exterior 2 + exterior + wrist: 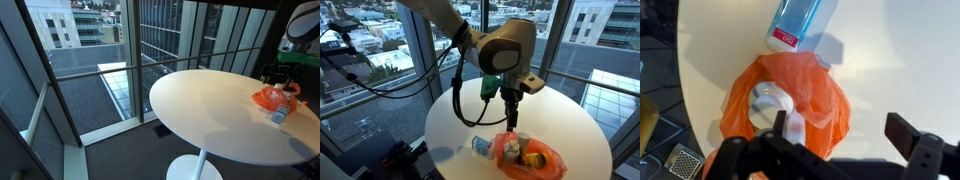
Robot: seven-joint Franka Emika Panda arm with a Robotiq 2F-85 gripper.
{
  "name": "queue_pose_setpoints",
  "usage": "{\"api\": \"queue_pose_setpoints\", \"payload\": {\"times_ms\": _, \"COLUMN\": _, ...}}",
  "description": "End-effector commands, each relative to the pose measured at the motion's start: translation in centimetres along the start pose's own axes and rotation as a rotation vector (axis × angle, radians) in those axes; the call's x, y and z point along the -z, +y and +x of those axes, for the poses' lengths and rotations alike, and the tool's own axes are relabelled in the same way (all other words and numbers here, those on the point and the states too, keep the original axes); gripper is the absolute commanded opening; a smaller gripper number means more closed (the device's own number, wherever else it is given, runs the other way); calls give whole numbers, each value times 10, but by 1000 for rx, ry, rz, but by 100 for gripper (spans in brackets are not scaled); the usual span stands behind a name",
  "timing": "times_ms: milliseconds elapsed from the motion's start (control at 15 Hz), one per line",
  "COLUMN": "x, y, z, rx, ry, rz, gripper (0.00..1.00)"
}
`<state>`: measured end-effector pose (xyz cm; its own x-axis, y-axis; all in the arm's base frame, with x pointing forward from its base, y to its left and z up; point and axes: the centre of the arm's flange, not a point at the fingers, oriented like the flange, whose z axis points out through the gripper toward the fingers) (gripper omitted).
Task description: Put the roll on stick inside the plastic bag
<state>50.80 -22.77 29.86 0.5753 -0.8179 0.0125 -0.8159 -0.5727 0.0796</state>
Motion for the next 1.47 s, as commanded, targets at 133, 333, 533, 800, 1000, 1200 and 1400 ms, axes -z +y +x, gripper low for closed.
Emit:
{"api": "queue_pose_setpoints", "payload": {"times_ms": 133, "x": -19, "y": 1, "z": -29, "rx": 150, "ry": -30, "rz": -22, "gripper": 100}}
{"api": "queue_pose_setpoints", "payload": {"times_ms": 333, "x": -23, "y": 1, "z": -30, "rx": 200, "ry": -11, "rz": -48, "gripper": 100}}
{"api": "queue_pose_setpoints", "payload": {"times_ms": 533, "x": -26, "y": 2, "z": -28, "rx": 237, "ry": 20, "rz": -82, "gripper": 100}}
{"api": "queue_pose_setpoints", "payload": {"times_ms": 800, "x": -31, "y": 0, "z": -25, "rx": 291, "ry": 60, "rz": -106, "gripper": 100}}
{"api": "queue_pose_setpoints", "payload": {"times_ms": 1000, "x": -35, "y": -3, "z": -24, "rx": 309, "ry": 84, "rz": -102, "gripper": 100}}
{"api": "queue_pose_setpoints", "payload": {"times_ms": 1200, "x": -39, "y": -7, "z": -23, "rx": 316, "ry": 99, "rz": -96, "gripper": 88}}
{"api": "queue_pose_setpoints", "payload": {"times_ms": 1400, "x": -41, "y": -9, "z": -23, "rx": 320, "ry": 108, "rz": -92, "gripper": 56}}
